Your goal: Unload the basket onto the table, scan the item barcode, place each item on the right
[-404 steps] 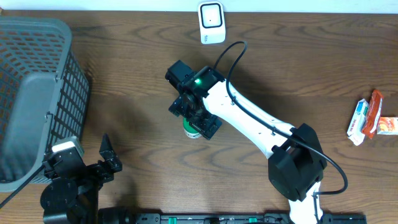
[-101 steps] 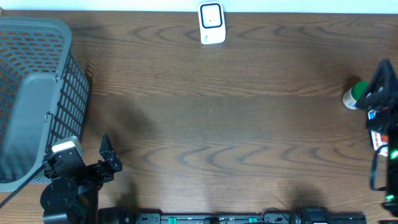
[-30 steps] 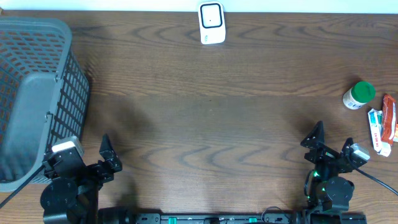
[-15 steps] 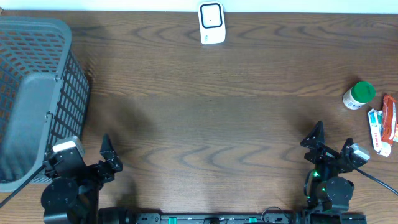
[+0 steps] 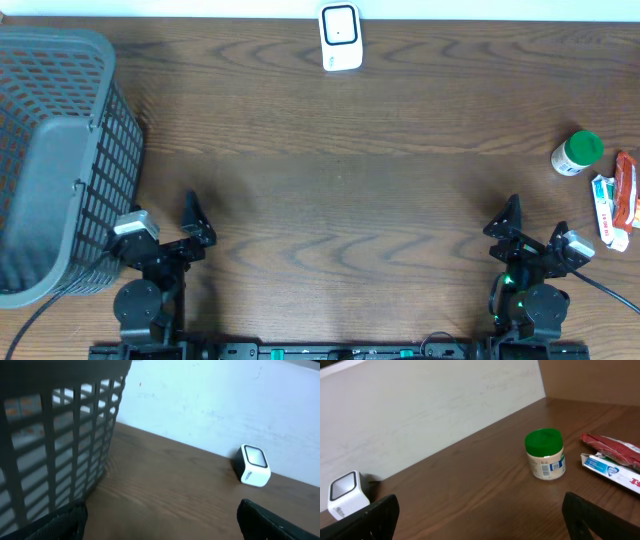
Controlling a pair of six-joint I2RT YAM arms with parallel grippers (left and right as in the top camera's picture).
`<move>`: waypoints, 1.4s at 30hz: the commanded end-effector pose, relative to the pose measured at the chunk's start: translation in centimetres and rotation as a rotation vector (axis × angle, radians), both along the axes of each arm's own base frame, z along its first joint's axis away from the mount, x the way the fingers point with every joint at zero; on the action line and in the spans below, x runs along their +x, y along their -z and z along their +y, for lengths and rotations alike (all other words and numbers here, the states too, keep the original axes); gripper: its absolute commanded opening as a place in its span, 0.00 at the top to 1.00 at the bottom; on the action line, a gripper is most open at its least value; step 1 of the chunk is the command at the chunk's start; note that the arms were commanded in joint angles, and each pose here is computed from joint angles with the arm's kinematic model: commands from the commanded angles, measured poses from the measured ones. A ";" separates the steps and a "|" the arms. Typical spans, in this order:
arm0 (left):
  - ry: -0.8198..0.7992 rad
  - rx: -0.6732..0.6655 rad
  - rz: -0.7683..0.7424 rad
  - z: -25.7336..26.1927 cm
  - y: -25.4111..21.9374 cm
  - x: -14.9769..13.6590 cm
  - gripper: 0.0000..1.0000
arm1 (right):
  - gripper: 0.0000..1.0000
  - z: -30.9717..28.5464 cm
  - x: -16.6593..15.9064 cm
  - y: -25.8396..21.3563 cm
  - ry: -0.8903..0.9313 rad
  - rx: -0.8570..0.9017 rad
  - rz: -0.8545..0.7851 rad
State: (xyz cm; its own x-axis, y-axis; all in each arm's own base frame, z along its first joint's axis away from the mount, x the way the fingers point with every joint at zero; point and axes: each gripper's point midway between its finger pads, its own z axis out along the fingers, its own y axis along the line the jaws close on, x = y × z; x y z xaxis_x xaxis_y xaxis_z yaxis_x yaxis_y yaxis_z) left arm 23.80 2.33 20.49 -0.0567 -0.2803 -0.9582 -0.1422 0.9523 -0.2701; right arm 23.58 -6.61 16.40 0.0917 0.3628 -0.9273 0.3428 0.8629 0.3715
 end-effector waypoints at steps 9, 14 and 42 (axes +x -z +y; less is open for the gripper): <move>0.003 0.100 -0.043 0.1 2.1 0.6 0.04 | 0.01 -0.3 -0.1 0.0 0.012 0.004 -0.003; 0.044 0.181 -0.033 -0.6 3.3 0.6 0.04 | 0.01 -0.3 -0.1 0.0 0.012 0.004 -0.003; 0.059 0.052 0.064 -0.9 6.8 0.5 0.04 | 0.01 -0.3 -0.1 0.0 0.012 0.004 -0.003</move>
State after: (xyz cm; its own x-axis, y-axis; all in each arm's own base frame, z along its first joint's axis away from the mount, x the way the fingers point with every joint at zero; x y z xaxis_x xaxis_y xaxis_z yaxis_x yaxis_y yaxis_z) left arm 24.47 1.47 15.25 -0.0873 -0.2075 -0.9743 -0.0890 0.9758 -0.1998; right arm 23.58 -6.61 16.40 0.0917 0.3628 -0.9273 0.3428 0.8629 0.3715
